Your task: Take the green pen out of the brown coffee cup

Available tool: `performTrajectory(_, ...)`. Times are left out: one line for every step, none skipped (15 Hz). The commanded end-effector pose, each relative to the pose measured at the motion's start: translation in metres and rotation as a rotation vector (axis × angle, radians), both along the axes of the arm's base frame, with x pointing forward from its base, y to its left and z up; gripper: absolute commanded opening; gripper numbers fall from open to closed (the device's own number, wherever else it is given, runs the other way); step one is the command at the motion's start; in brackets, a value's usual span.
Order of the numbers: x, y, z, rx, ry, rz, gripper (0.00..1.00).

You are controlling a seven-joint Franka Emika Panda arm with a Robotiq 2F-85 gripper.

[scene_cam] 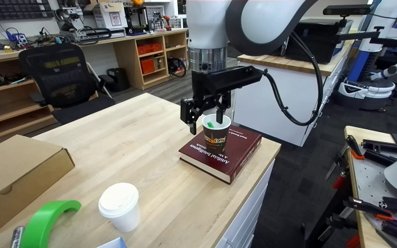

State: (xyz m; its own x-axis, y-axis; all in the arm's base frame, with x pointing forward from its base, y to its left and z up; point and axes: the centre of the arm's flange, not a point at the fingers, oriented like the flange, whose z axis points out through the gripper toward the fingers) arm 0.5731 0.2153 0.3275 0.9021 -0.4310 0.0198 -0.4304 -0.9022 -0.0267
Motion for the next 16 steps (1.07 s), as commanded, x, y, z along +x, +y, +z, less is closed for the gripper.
performTrajectory(-0.012,-0.008,0.011,0.020,-0.023,-0.010,1.00)
performTrajectory(-0.012,-0.008,0.012,0.023,-0.023,-0.009,0.99)
performTrajectory(-0.012,-0.008,0.013,0.026,-0.022,-0.011,0.74)
performTrajectory(-0.012,-0.008,0.014,0.028,-0.022,-0.012,0.74)
performTrajectory(-0.013,-0.008,0.015,0.030,-0.014,-0.013,0.72)
performTrajectory(-0.013,-0.008,0.015,0.035,-0.009,-0.017,0.65)
performTrajectory(-0.014,-0.008,0.015,0.042,-0.004,-0.020,0.59)
performTrajectory(-0.015,-0.008,0.014,0.047,-0.002,-0.023,0.51)
performTrajectory(-0.015,-0.008,0.014,0.050,0.001,-0.027,0.45)
performTrajectory(-0.016,-0.008,0.014,0.052,0.003,-0.031,0.37)
performTrajectory(-0.017,-0.008,0.015,0.054,0.005,-0.034,0.31)
performTrajectory(-0.018,-0.008,0.015,0.056,0.007,-0.038,0.25)
performTrajectory(-0.020,-0.008,0.016,0.055,0.012,-0.044,0.18)
performTrajectory(-0.021,-0.009,0.016,0.055,0.014,-0.046,0.12)
performTrajectory(-0.023,-0.010,0.016,0.055,0.017,-0.052,0.05)
performTrajectory(-0.025,-0.010,0.016,0.056,0.018,-0.055,0.04)
